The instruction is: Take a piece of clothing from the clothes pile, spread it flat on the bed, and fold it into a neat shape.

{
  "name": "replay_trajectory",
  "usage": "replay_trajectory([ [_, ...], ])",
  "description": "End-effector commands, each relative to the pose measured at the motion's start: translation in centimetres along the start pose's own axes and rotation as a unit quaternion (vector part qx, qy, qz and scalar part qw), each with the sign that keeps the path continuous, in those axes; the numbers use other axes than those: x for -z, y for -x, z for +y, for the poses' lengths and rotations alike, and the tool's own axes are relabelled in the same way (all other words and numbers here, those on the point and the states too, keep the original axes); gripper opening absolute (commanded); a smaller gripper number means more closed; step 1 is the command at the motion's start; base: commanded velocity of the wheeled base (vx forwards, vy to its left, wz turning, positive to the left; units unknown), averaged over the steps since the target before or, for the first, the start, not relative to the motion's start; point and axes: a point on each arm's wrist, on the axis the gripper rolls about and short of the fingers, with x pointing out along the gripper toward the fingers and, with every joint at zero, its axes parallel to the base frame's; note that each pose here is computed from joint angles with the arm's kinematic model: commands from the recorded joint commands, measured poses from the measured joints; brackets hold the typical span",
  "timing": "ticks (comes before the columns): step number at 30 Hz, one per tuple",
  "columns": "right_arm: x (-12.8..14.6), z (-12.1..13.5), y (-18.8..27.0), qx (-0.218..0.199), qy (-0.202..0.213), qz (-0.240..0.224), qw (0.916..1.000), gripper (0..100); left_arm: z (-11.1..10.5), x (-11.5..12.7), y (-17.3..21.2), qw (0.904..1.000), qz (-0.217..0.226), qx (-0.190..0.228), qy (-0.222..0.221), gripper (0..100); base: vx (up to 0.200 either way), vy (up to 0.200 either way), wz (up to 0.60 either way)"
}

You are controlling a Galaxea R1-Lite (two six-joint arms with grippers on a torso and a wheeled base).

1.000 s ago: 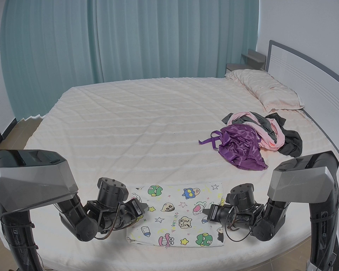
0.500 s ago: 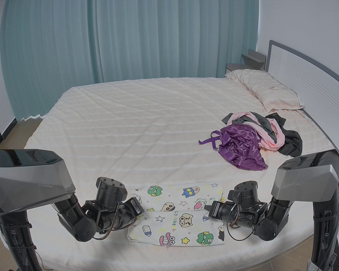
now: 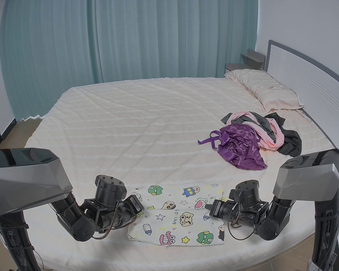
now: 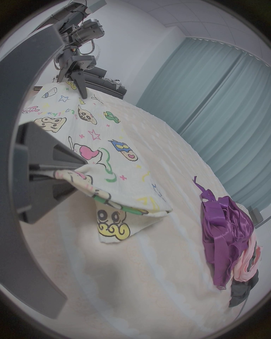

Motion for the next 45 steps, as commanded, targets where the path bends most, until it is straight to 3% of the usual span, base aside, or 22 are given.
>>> replay_trajectory([
  [1,-0.4,0.0,0.2,0.000,-0.002,-0.005,1.0000,0,-0.2,0.0,0.2,1.0000,-0.003,0.003,0.000,0,0.000,-0.200,0.00],
  [19,-0.8,0.2,0.8,-0.005,-0.004,-0.013,0.9999,0,-1.0,0.1,1.3,0.9998,-0.005,0.020,0.005,0,0.000,-0.200,0.00],
  [45,-1.4,0.2,1.2,-0.004,-0.006,-0.022,0.9997,0,-0.6,0.3,1.1,0.9999,0.001,0.013,0.006,0,0.000,-0.177,0.00],
])
